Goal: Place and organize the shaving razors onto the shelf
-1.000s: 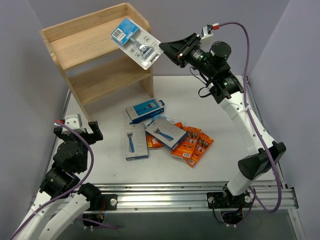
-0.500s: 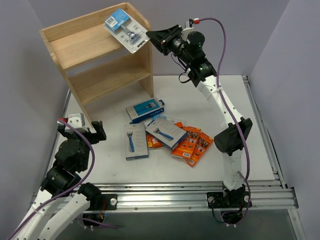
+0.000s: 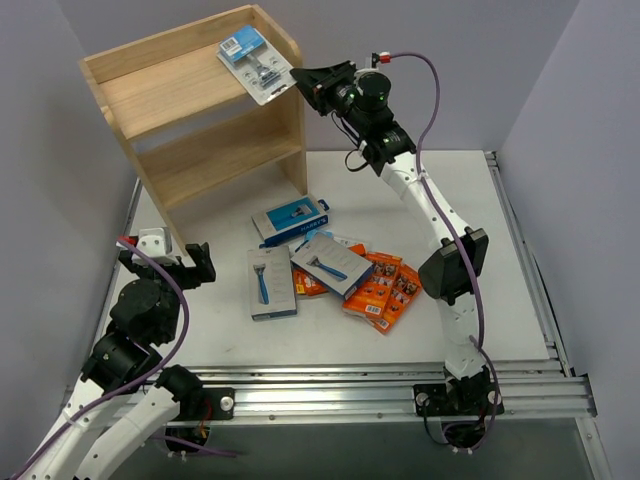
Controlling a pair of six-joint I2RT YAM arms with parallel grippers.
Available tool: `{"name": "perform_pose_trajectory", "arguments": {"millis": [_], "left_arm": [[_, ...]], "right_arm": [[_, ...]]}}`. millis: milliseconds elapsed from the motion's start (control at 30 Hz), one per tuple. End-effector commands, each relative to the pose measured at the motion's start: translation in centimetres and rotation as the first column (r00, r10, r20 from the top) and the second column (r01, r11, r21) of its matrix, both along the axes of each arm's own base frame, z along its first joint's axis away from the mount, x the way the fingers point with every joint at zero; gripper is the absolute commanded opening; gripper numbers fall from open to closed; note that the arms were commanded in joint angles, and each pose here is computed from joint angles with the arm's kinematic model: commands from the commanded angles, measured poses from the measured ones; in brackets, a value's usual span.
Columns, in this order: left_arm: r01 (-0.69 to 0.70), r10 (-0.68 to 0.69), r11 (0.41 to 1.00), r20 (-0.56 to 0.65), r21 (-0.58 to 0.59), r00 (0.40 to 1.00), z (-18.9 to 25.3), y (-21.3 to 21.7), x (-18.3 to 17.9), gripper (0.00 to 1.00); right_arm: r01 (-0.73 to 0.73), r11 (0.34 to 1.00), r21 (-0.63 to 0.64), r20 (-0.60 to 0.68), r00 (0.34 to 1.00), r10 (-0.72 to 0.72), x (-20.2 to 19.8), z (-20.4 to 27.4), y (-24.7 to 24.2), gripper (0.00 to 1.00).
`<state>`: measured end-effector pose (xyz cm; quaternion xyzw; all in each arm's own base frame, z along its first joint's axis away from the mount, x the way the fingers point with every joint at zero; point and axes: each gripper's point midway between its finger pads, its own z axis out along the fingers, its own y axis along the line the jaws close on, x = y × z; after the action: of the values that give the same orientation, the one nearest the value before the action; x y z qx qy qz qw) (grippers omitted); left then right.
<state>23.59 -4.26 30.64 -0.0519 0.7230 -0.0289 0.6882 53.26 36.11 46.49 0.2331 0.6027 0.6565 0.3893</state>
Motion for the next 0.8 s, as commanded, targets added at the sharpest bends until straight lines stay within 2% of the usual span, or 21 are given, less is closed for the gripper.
{"name": "perform_pose_trajectory", "arguments": {"millis": [0, 133, 200, 233, 267, 367, 767], "left_arm": [[0.02, -0.018, 0.999, 0.04, -0.039, 0.999, 1.3, -0.3, -0.2, 0.95], [0.026, -0.024, 0.999, 0.042, -0.041, 0.999, 1.4, -0.5, -0.2, 0.95], [0.027, -0.026, 0.999, 0.041, -0.04, 0.999, 1.4, -0.5, -0.2, 0.95], [0.024, -0.023, 0.999, 0.04, -0.039, 0.999, 1.3, -0.4, -0.2, 0.95], [0.026, -0.024, 0.999, 0.041, -0.04, 0.999, 1.4, -0.4, -0.2, 0.95], [0.026, -0.024, 0.999, 0.043, -0.041, 0.999, 1.5, -0.4, -0.3, 0.95], [0.035, -0.034, 0.999, 0.037, -0.039, 0.999, 1.4, -0.6, -0.2, 0.95]], "right_arm": [[0.049, 0.995, 0.088, 0.113, 0.992, -0.059, -1.0, 4.8, -1.2, 0.0], [0.062, 0.993, 0.098, 0.113, 0.991, -0.073, -0.5, 4.7, -1.3, 0.0], [0.054, 0.993, 0.109, 0.114, 0.991, -0.067, -0.3, 4.5, -1.0, 0.05], [0.05, 0.992, 0.113, 0.114, 0.991, -0.063, -0.2, 4.5, -0.9, 0.12], [0.047, 0.992, 0.117, 0.115, 0.991, -0.061, -0.2, 4.5, -0.9, 0.29], [0.04, 0.992, 0.119, 0.111, 0.992, -0.053, -0.1, 4.3, -0.7, 0.5], [0.066, 0.996, 0.052, 0.107, 0.992, -0.071, -1.0, 3.9, -1.5, 0.73]]}}
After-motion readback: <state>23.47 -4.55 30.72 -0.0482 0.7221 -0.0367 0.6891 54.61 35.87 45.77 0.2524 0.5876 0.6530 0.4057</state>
